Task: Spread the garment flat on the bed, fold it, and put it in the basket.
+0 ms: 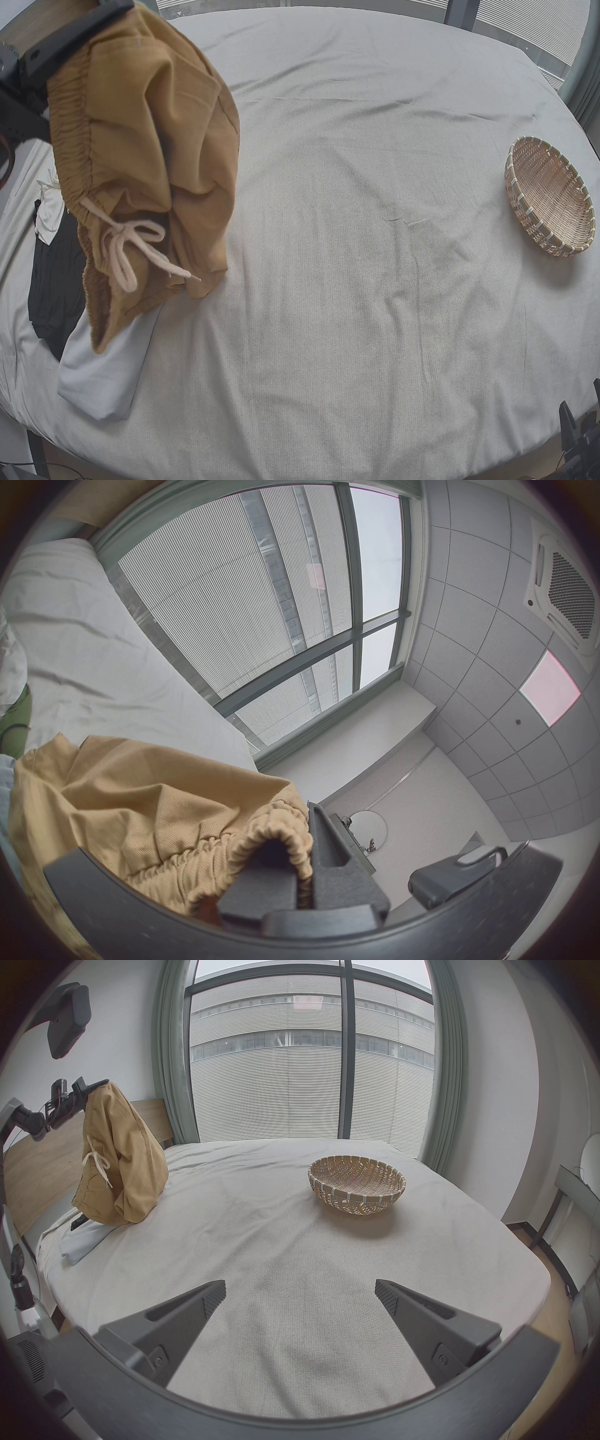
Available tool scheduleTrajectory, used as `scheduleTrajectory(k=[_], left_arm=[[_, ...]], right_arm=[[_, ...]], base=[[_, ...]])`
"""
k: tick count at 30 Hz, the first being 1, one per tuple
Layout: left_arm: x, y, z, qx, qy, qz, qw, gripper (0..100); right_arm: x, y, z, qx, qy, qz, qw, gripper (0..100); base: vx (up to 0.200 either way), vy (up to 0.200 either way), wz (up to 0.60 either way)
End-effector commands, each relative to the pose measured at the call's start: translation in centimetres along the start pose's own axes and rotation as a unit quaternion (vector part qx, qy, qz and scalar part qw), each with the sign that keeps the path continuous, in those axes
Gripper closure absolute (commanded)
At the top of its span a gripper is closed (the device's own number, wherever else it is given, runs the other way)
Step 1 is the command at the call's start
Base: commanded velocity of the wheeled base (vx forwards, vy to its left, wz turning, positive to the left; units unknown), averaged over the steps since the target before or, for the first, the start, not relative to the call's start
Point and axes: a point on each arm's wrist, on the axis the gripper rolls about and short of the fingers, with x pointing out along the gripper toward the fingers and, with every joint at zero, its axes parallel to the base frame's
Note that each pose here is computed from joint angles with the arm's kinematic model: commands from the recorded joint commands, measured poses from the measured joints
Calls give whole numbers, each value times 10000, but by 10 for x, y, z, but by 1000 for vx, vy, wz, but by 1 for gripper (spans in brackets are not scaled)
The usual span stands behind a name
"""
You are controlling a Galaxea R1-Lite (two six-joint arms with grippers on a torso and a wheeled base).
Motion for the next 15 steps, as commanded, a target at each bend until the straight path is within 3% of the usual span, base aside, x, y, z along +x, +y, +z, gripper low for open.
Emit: scheduleTrajectory(k=[1,6,15], left_arm=[[33,-7,4,-256,-37,-114,9996,100],[55,-17,-7,-465,74,-388,9981,100],[68,-46,-20,-346,317,-921,9946,100]], right_arm=[[0,0,-5,-1,21,2,10000,0],[0,0,-5,-1,13,-6,10000,0],[0,0,-5,-1,13,10,10000,0]], base=[[0,0,0],[0,0,0],[0,0,0]])
